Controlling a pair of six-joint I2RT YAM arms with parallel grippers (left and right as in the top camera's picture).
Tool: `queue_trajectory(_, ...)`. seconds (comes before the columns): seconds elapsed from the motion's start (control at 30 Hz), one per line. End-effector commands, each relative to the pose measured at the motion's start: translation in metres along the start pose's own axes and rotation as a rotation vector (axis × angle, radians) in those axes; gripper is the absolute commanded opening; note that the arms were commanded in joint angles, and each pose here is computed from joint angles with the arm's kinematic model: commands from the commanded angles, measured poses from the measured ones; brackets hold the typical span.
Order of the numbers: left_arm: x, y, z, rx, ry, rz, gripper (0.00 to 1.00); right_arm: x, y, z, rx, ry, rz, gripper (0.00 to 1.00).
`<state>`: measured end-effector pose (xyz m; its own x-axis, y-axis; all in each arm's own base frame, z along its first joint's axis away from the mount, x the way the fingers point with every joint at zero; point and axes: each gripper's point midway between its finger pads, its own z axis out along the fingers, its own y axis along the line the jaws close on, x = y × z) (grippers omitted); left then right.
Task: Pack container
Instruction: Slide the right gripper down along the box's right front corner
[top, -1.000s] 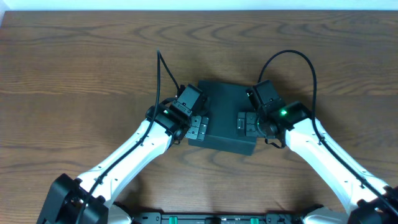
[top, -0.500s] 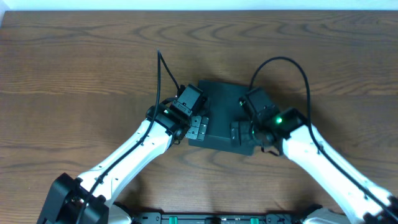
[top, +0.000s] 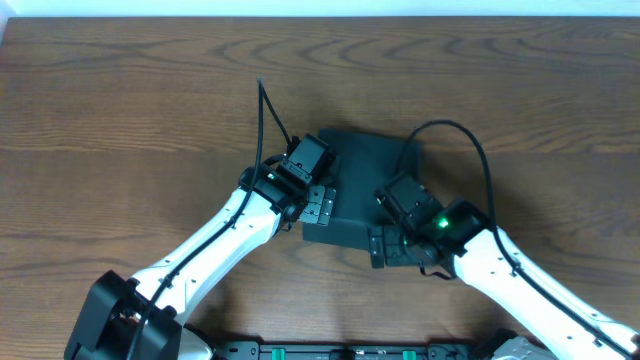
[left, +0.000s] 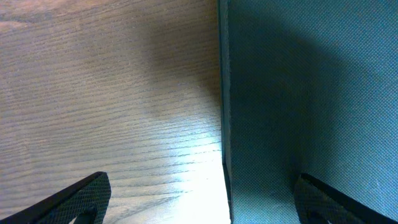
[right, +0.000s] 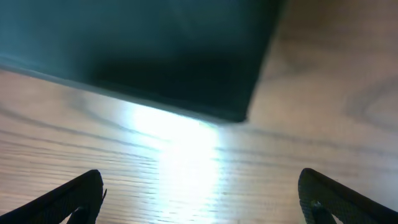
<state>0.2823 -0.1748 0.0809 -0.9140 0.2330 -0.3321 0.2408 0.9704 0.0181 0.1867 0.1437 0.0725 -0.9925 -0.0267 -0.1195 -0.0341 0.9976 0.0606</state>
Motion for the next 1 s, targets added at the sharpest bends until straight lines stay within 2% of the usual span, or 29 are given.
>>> queue_trajectory(0.0,0.003,0.005,0.01,-0.041,0.026,0.007,0.95,0.008,-0.006,0.008,0.028,0.014,0.076,0.99)
queue_trajectory(0.27,0.003,0.005,0.01,-0.04,0.023,0.006,0.95,0.008,-0.006,0.017,0.022,0.0,0.098,0.99)
queue_trajectory(0.6,0.003,0.004,0.01,-0.04,0.024,0.007,0.95,-0.001,-0.027,0.019,0.132,-0.062,0.188,0.99)
queue_trajectory(0.97,0.003,0.004,0.01,-0.04,0.023,0.007,0.95,0.008,-0.037,0.049,0.215,-0.009,0.24,0.99)
